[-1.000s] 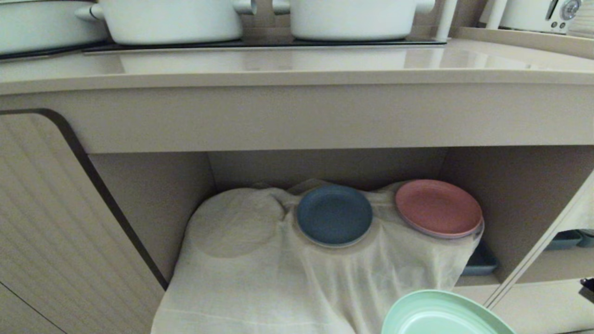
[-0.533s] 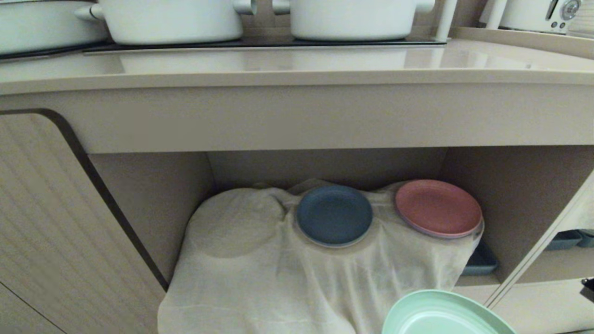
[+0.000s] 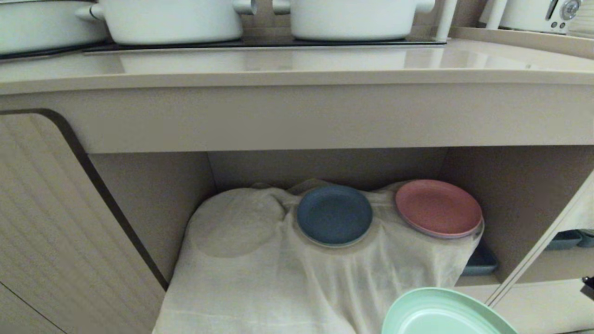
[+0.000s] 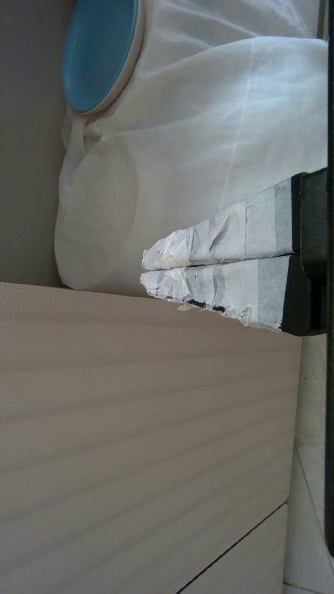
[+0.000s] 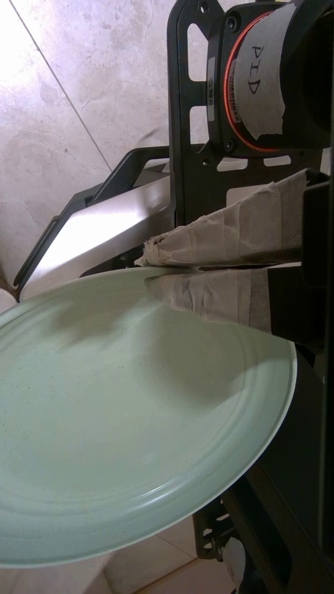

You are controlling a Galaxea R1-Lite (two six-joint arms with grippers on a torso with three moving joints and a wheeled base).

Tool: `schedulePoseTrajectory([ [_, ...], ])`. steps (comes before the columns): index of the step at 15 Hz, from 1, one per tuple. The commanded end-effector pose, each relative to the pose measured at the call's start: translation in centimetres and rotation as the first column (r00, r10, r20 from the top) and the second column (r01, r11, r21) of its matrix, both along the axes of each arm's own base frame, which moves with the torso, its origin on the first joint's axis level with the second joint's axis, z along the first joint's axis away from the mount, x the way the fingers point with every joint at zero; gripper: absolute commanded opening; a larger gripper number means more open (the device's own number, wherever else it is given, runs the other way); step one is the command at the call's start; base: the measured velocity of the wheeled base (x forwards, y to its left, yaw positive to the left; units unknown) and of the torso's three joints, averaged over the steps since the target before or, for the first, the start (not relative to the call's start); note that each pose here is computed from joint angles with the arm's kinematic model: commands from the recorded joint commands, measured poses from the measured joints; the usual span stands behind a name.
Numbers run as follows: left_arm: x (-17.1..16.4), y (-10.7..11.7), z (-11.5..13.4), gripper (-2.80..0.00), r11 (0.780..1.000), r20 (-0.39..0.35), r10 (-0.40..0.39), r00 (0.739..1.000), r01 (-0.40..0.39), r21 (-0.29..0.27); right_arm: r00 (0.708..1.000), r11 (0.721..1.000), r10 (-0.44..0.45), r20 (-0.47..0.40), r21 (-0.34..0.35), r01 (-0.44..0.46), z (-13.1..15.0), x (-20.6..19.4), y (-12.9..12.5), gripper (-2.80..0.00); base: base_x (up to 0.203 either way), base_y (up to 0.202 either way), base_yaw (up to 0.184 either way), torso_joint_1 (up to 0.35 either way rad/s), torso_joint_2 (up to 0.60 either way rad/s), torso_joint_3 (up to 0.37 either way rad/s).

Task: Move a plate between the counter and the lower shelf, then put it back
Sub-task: Put the plate in the cupboard

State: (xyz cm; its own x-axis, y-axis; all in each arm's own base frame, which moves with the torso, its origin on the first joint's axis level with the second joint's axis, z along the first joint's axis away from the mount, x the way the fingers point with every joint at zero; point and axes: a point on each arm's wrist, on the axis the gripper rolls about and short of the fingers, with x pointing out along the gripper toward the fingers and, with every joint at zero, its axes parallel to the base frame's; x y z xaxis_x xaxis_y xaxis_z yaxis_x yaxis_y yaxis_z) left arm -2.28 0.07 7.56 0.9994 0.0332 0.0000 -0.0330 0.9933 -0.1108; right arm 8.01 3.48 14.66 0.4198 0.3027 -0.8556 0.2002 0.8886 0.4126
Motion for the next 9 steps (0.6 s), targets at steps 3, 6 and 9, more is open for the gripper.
schedulePoseTrajectory([
  [3,-0.01,0.0,0.02,-2.8,1.0,0.001,0.001,1.0,-0.001,-0.001,1.0,1.0,-0.001,-0.004,0.001,0.001,-0.02,-0.04,0.0,-2.8,0.0,0.0,0.0,0.0,0.0,0.0],
  [6,0.0,0.0,-0.01,-2.8,1.0,0.0,0.001,1.0,-0.001,-0.001,1.0,1.0,-0.001,-0.004,0.002,0.001,-0.02,-0.04,0.01,-2.8,0.0,0.0,0.0,0.0,0.0,0.0],
  [9,0.0,0.0,-0.01,-2.8,1.0,0.0,0.001,1.0,-0.001,-0.001,1.0,1.0,-0.001,-0.006,0.001,0.001,-0.03,-0.02,0.01,-2.8,0.0,0.0,0.0,0.0,0.0,0.0],
])
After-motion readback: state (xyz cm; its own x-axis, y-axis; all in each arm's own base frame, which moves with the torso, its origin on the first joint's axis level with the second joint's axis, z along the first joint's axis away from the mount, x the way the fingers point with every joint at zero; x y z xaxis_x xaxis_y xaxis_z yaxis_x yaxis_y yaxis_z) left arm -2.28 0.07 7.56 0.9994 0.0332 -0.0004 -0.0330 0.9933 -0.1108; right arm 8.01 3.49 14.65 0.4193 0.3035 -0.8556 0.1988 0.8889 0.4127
